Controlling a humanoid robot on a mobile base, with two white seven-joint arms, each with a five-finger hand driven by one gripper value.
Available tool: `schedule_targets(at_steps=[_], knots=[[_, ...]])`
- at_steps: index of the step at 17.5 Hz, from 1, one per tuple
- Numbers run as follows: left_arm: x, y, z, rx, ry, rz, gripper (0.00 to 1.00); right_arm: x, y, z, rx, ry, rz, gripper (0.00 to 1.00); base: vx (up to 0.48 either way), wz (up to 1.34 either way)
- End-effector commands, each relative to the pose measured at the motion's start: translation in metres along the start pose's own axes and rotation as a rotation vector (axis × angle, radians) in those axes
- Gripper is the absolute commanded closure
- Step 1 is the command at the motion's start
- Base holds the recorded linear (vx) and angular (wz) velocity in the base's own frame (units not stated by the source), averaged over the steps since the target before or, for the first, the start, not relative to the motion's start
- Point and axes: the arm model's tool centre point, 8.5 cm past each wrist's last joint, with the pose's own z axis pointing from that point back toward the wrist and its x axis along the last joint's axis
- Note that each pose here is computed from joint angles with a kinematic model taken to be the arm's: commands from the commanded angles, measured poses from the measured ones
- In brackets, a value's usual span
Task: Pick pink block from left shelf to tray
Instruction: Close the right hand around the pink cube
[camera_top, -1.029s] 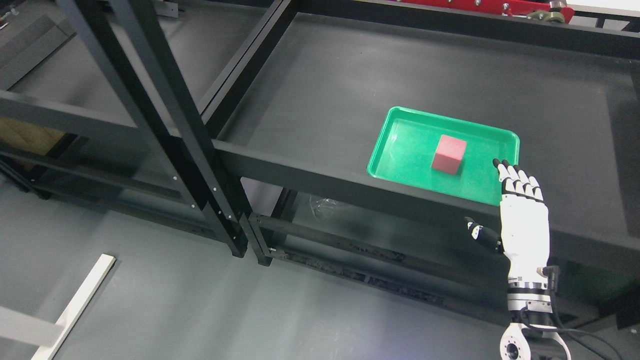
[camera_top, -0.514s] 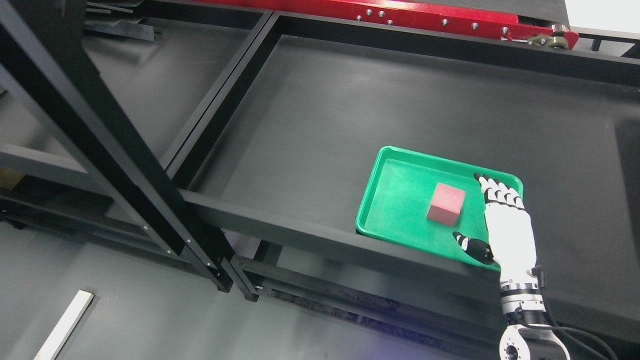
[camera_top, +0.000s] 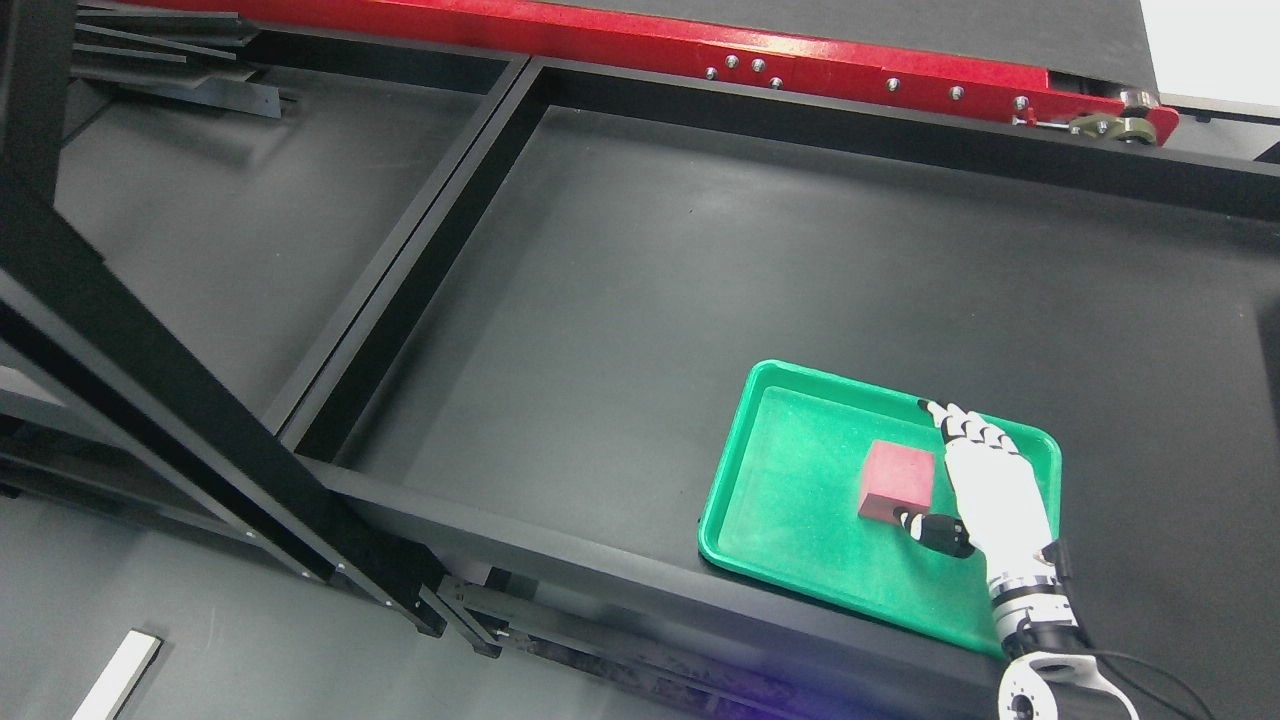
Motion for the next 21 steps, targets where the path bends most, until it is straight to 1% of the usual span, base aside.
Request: schedule_targets(at_steps=[1, 6, 16, 18, 19, 21], knots=[[0.007, 0.011, 0.000, 0.018, -0.019, 0.004, 0.00, -0.009, 0.008, 0.002, 0.067, 0.023, 0.032, 0.12, 0.132, 0.01], [0.007, 0.011, 0.000, 0.018, -0.019, 0.004, 0.00, -0.004, 0.011, 0.001, 0.079, 0.003, 0.037, 0.12, 0.092, 0.01], [0.007, 0.011, 0.000, 0.018, -0.019, 0.004, 0.00, -0.004, 0.029, 0.002, 0.136, -0.012, 0.060, 0.12, 0.010, 0.00], [0.007, 0.011, 0.000, 0.018, -0.019, 0.004, 0.00, -0.008, 0.034, 0.001, 0.153, -0.005, 0.087, 0.20, 0.000, 0.00], [0.008, 0.011, 0.000, 0.018, -0.020, 0.004, 0.00, -0.006, 0.036, 0.000, 0.159, -0.007, 0.089, 0.25, 0.000, 0.00], [0.007, 0.011, 0.000, 0.018, -0.019, 0.004, 0.00, -0.005, 0.035, -0.001, 0.153, -0.009, 0.087, 0.42, 0.000, 0.00]])
